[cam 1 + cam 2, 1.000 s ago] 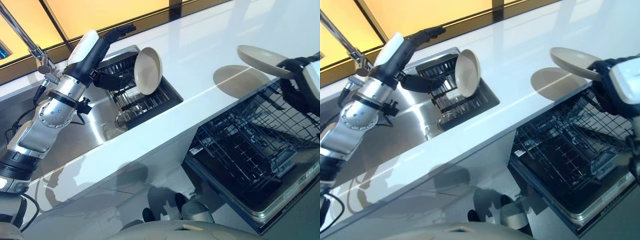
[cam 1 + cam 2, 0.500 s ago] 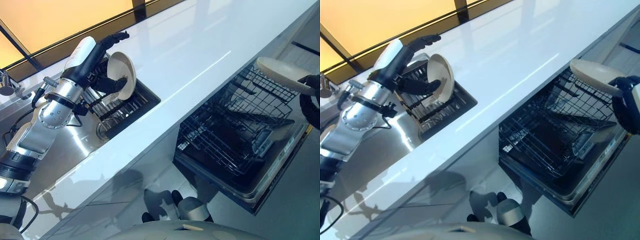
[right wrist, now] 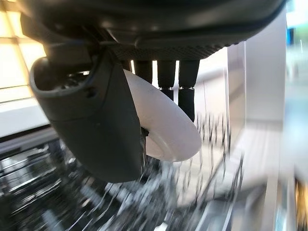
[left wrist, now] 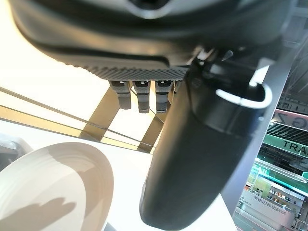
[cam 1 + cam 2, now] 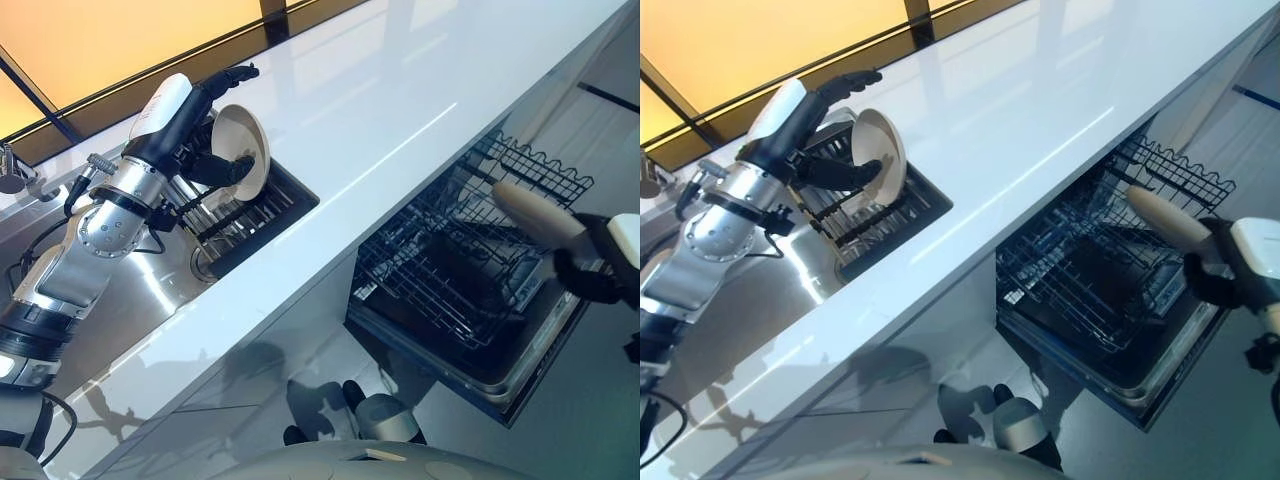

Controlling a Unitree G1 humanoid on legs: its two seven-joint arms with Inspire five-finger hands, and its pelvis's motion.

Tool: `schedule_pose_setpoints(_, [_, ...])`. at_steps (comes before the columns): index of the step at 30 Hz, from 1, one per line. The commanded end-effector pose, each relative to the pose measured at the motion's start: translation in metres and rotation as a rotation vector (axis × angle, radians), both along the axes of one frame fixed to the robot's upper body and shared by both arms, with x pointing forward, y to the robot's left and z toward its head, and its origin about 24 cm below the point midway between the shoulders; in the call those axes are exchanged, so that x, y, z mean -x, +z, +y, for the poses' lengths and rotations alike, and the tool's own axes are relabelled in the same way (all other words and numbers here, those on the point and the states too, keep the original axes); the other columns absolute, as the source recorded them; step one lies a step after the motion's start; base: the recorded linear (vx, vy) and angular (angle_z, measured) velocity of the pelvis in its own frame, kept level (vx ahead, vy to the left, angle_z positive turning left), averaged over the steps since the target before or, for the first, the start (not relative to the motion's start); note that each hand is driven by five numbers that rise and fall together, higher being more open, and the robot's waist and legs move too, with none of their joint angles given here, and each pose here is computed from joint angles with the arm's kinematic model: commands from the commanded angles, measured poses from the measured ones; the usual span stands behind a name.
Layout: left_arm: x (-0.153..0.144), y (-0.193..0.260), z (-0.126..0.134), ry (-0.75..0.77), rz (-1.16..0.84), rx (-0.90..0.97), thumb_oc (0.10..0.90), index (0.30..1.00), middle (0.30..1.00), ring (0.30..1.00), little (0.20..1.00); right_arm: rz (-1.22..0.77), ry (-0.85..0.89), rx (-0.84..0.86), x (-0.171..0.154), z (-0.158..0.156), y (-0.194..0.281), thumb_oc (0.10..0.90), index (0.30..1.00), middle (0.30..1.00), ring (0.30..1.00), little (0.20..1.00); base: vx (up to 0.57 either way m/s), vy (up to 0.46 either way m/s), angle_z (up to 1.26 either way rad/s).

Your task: Pick up plates and place into dishwasher.

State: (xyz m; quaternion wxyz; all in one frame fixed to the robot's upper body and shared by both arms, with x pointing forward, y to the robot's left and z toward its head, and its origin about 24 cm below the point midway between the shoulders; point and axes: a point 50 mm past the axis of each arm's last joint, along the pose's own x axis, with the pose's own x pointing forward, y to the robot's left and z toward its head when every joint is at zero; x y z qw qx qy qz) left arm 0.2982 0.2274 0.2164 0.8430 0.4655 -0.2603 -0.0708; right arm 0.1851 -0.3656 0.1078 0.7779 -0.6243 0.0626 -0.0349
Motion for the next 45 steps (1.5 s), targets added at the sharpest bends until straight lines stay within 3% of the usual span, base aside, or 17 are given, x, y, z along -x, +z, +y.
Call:
schedule_pose_setpoints(1, [-0.004,0.053,-0.006,-0.022,-0.207,0.036,0.8,0.9,0.9,0.9,0.9,-0.16,0.002,-0.101,-0.02,-0.005,0.044,0.1,0.3,0.3,0.3,0.2,0.0,0.0,0.0])
schedule_pose_setpoints(8, [-0.008,0.051,-0.015,-0.056,-0.204,0.038,0.8,0.9,0.9,0.9,0.9,-0.006,0.035,-0.264,-0.038,0.008,0.016,0.1,0.3,0.3,0.3,0.2,0.0,0.0,0.0])
schedule_pose_setpoints(26, [-0.015,0.05,-0.052,-0.183,-0.192,0.057,0.8,0.9,0.9,0.9,0.9,0.184,-0.007,-0.443,-0.077,0.033,-0.047,0.1,0.3,0.3,0.3,0.2,0.0,-0.004,0.03])
schedule_pose_setpoints(41, [-0.016,0.055,-0.075,-0.252,-0.173,0.076,0.8,0.9,0.9,0.9,0.9,0.328,-0.046,-0.389,-0.105,0.047,-0.067,0.1,0.3,0.3,0.3,0.2,0.01,0.001,0.04])
schedule_pose_setpoints(42, [-0.015,0.055,-0.076,-0.254,-0.173,0.076,0.8,0.9,0.9,0.9,0.9,0.326,-0.048,-0.375,-0.106,0.048,-0.067,0.158,0.349,0.349,0.349,0.258,0.0,0.0,0.0])
schedule_pose_setpoints(43, [-0.015,0.055,-0.077,-0.254,-0.173,0.074,0.8,0.9,0.9,0.9,0.9,0.324,-0.049,-0.362,-0.107,0.049,-0.068,0.528,0.667,0.667,0.667,0.628,0.0,0.0,0.0])
schedule_pose_setpoints(44, [-0.015,0.055,-0.076,-0.253,-0.173,0.073,0.8,0.9,0.9,0.9,0.9,0.325,-0.05,-0.354,-0.107,0.049,-0.068,0.8,0.9,0.9,0.9,0.9,0.0,-0.002,0.04])
schedule_pose_setpoints(45, [-0.015,0.055,-0.076,-0.252,-0.173,0.073,0.8,0.9,0.9,0.9,0.9,0.326,-0.05,-0.351,-0.107,0.049,-0.068,0.8,0.9,0.9,0.9,0.9,-0.01,0.0,0.06])
